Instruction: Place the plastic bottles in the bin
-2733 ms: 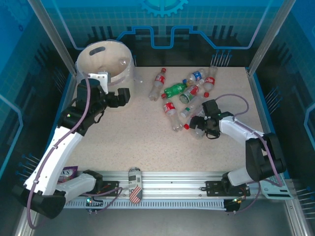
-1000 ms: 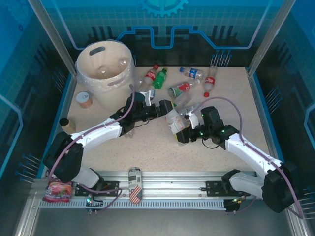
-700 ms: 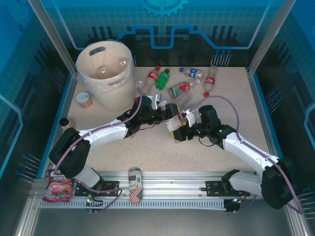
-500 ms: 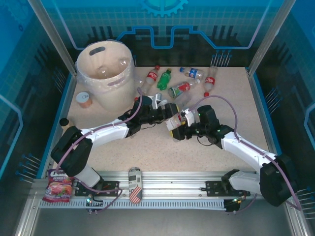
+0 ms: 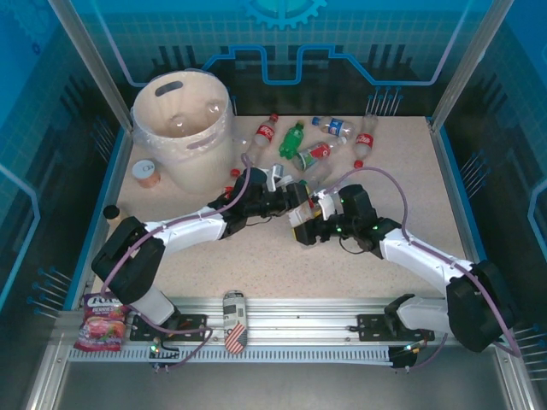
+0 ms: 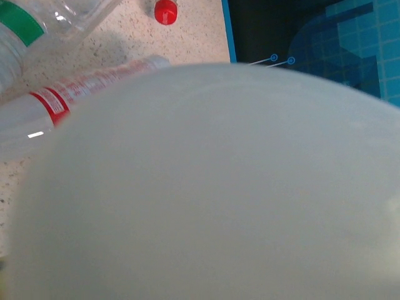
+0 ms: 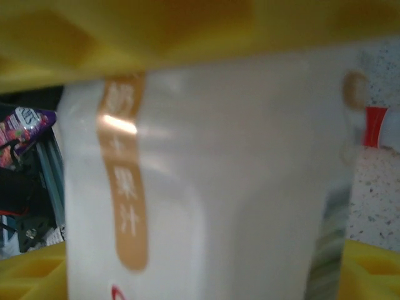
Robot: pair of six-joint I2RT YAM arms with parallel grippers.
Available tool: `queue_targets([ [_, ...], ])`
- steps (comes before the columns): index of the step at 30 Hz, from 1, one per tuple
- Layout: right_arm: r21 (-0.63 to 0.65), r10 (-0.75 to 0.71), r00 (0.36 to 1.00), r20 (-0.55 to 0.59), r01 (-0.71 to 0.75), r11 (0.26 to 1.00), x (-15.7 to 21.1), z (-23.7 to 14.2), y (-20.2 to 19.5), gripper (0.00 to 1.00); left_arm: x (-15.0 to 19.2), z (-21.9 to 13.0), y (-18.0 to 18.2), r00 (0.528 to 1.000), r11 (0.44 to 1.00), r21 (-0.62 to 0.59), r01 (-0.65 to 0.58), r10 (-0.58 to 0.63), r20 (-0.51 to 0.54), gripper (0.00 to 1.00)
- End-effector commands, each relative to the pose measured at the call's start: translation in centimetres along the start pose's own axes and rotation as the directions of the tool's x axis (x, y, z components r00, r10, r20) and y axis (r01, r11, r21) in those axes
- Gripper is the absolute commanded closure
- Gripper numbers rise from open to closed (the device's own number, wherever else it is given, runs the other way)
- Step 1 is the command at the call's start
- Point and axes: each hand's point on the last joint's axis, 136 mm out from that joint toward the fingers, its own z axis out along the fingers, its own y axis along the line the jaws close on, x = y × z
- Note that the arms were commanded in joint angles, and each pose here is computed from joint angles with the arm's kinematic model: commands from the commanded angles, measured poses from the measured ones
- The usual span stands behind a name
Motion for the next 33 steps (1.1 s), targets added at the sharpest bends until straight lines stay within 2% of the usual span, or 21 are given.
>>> queue_targets([
  [1,0.013,-0.077,0.996,0.04,0.077,0.997,-1.6,-0.5,0.7,0.06,-0.1,0.2,-1.7,1.0,0.999,0.04,-0.013,0.014,-0.016,0.41],
  [2,0.041,-0.093,0.995,0.042,0.091,0.995,-1.7,-0.8,0.4,0.0,-0.2,0.2,-1.4,1.0,0.999,0.033,-0.01,0.011,-0.015,0.41],
  [11,0.196,-0.114,0.98,0.161,0.082,0.977,-3.1,-5.7,-1.4,0.0,-1.0,0.2,-1.7,0.998,0.998,-0.006,-0.057,0.057,0.002,0.45],
  [15,0.245,-0.075,0.973,0.22,0.019,0.969,-3.2,-7.9,-2.6,0.0,-1.5,-0.1,-2.7,0.994,0.994,-0.016,-0.11,0.11,0.002,0.51],
  [19,0.386,-0.014,0.966,0.257,-0.089,0.918,-2.4,-10.0,-5.7,0.0,-3.1,-1.1,-5.2,0.975,0.975,-0.032,-0.221,0.222,0.015,0.55],
  [22,0.444,0.017,0.97,0.244,-0.128,0.887,-1.5,-10.7,-7.1,0.0,-5.3,-2.4,-7.4,0.962,0.963,-0.015,-0.267,0.268,0.045,0.58],
  [26,0.451,0.057,0.971,0.234,-0.16,0.878,-0.8,-10.6,-7.6,0.0,-10.0,-5.2,-10.3,0.95,0.956,0.021,-0.294,0.29,0.114,0.69],
  [30,0.466,0.082,0.973,0.215,-0.176,0.867,-0.1,-10.5,-8.1,0.0,-15.3,-9.4,-12.3,0.899,0.921,-0.077,-0.381,0.389,0.199,0.79],
  [33,0.48,0.097,0.974,0.204,-0.186,0.857,0.5,-10.5,-8.5,0.0,-19.5,-13.3,-13.6,0.869,0.916,-0.107,-0.387,0.401,0.288,0.83],
])
